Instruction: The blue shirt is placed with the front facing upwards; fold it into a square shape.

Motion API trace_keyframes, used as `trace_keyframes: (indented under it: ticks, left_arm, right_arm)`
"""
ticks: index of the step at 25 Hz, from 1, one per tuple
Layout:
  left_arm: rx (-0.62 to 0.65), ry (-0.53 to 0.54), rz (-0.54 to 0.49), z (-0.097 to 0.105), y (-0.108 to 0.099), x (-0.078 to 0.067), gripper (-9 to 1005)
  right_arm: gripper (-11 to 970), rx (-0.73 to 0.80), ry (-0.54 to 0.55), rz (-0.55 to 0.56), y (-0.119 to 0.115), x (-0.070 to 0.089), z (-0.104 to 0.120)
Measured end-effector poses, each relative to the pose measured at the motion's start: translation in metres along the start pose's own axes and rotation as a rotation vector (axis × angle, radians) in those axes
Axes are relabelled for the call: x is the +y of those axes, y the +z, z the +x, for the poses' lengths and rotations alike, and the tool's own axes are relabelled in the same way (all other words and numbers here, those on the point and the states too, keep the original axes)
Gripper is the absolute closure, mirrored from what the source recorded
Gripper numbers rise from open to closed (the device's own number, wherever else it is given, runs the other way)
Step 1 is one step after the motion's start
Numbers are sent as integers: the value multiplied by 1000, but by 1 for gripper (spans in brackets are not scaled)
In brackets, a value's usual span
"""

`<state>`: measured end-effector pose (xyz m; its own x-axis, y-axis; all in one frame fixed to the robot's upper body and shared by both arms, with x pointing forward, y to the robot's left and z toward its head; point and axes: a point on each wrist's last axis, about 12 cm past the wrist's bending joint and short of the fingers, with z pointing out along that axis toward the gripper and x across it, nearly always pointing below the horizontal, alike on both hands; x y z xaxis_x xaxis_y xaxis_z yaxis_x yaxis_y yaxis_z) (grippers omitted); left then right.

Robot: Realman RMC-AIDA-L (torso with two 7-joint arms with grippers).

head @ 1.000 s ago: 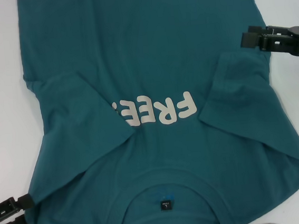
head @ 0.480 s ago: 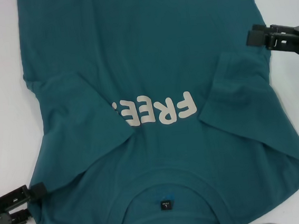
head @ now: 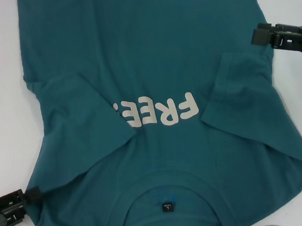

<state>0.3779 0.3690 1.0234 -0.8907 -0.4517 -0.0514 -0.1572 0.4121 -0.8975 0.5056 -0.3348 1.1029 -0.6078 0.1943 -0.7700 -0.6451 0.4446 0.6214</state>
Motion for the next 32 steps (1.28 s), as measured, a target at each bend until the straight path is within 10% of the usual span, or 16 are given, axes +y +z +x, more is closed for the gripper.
trace_keyframes:
  ticks: [19,32]
  left_arm:
    - [45,140,169,3,-2,-19,958]
    - [31,155,85,-6,-1,-13,959]
  right_arm:
    - [43,78,64,45,-5,-5,2]
    - [43,497,344,311,-71,-20,-16]
